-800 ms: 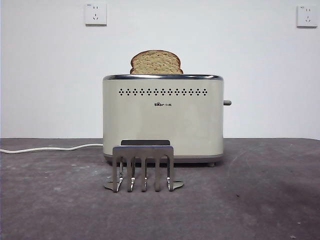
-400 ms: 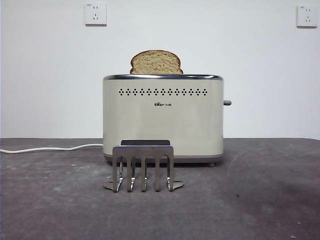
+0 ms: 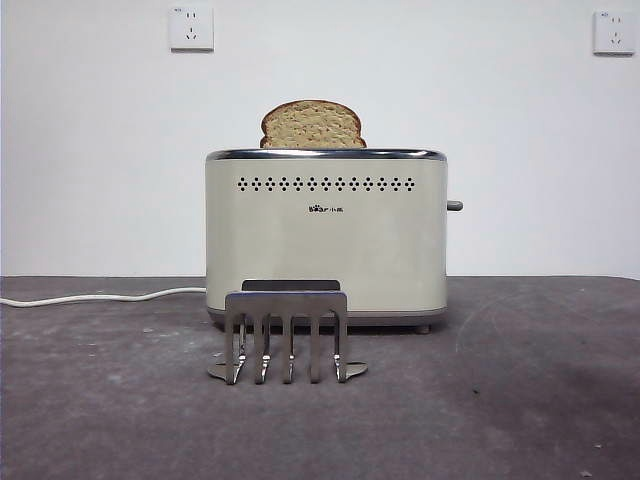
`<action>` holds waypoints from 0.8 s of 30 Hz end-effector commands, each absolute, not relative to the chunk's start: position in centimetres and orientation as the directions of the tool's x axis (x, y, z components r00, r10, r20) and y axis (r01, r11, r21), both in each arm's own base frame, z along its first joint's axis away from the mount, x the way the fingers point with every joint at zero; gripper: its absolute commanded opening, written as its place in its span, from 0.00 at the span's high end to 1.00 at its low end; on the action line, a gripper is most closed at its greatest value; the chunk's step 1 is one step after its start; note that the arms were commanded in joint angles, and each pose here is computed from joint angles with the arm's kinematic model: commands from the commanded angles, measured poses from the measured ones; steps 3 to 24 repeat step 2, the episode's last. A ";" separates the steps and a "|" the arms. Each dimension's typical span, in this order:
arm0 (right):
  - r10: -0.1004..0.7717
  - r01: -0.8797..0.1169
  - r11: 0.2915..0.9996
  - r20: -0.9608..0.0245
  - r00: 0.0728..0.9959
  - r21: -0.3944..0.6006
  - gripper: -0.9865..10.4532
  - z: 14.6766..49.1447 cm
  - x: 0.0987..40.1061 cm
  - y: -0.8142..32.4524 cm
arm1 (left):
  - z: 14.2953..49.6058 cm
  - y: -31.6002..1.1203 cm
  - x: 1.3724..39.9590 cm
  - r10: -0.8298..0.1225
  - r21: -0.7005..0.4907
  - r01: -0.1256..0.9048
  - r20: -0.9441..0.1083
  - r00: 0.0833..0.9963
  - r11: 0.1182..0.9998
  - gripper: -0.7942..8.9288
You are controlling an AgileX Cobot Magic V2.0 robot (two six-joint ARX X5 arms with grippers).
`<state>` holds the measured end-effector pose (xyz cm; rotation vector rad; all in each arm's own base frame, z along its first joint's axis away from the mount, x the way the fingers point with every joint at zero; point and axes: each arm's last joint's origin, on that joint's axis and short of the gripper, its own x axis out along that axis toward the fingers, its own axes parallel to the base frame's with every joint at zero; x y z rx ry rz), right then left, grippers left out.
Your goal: Pick up a slice of bread from the rack,put the bread on the toaster,press the button
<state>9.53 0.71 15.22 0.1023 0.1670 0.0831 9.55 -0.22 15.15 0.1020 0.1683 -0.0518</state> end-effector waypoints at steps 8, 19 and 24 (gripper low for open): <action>0.090 -0.071 0.991 -0.174 0.981 0.117 0.91 14.8 9.6 0.7 | 14.7 -0.2 9.6 -0.038 0.090 0.055 -0.180 0.983 0.994 0.92; 0.090 -0.071 0.991 -0.174 0.981 0.117 0.91 14.8 9.6 0.7 | 14.7 -0.2 9.6 -0.038 0.090 0.055 -0.180 0.983 0.994 0.92; 0.090 -0.071 0.991 -0.174 0.981 0.117 0.91 14.8 9.6 0.7 | 14.7 -0.2 9.6 -0.038 0.090 0.055 -0.180 0.983 0.994 0.92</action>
